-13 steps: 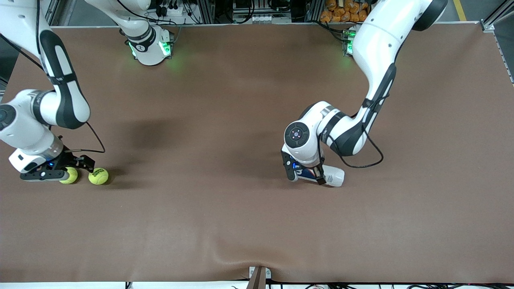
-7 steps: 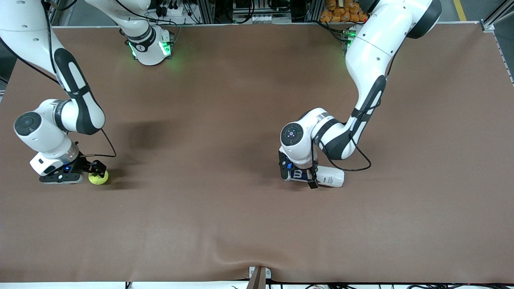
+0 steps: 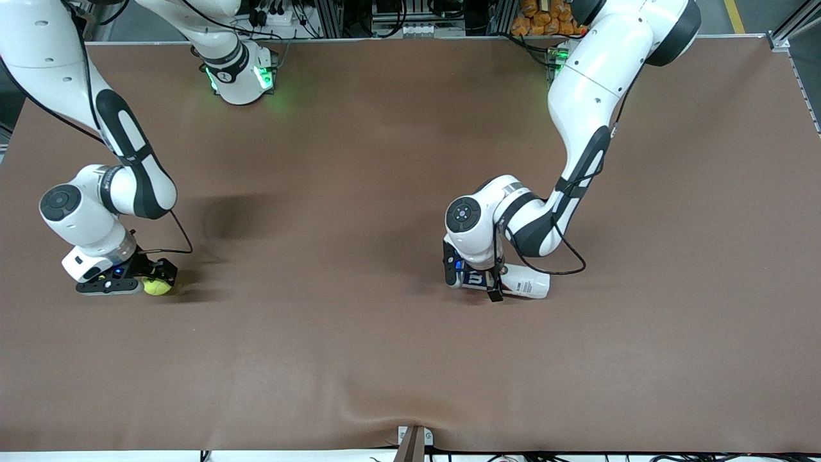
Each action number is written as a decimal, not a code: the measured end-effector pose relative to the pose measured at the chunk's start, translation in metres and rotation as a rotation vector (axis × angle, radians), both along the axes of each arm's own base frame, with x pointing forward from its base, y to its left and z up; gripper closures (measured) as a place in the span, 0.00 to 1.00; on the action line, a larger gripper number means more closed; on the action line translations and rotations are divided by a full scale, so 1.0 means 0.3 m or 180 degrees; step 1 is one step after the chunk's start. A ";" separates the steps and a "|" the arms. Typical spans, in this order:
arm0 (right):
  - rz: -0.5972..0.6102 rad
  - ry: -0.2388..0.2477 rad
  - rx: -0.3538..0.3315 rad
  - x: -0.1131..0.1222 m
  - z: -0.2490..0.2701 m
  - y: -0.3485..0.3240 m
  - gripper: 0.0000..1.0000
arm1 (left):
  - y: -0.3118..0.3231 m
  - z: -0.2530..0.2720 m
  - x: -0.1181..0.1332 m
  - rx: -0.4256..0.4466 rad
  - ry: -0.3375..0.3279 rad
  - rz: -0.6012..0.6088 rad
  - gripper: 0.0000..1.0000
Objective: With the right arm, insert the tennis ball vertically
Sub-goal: 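Grasp the tennis ball with the right gripper while the left gripper lifts the can, then hold the can upright with the left gripper and carry the ball toward it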
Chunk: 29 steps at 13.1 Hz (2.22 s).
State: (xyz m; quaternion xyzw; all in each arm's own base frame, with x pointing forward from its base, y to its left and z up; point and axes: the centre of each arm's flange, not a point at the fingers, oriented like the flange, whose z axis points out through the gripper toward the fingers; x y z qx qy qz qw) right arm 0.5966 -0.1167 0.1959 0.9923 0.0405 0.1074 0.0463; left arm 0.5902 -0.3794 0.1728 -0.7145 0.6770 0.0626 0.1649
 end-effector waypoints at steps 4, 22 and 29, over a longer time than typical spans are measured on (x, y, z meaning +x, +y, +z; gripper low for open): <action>0.0004 0.0004 0.0004 -0.001 -0.014 0.003 0.04 | -0.001 0.001 0.002 -0.0009 -0.0016 -0.0011 0.11; 0.0178 0.0401 0.0038 -0.071 0.640 0.168 0.33 | -0.414 0.431 -0.051 -0.2054 0.0262 0.0652 0.34; 0.0191 0.0883 0.0035 -0.111 1.070 0.274 0.33 | -0.659 0.455 -0.182 -0.3648 0.0055 0.1323 0.30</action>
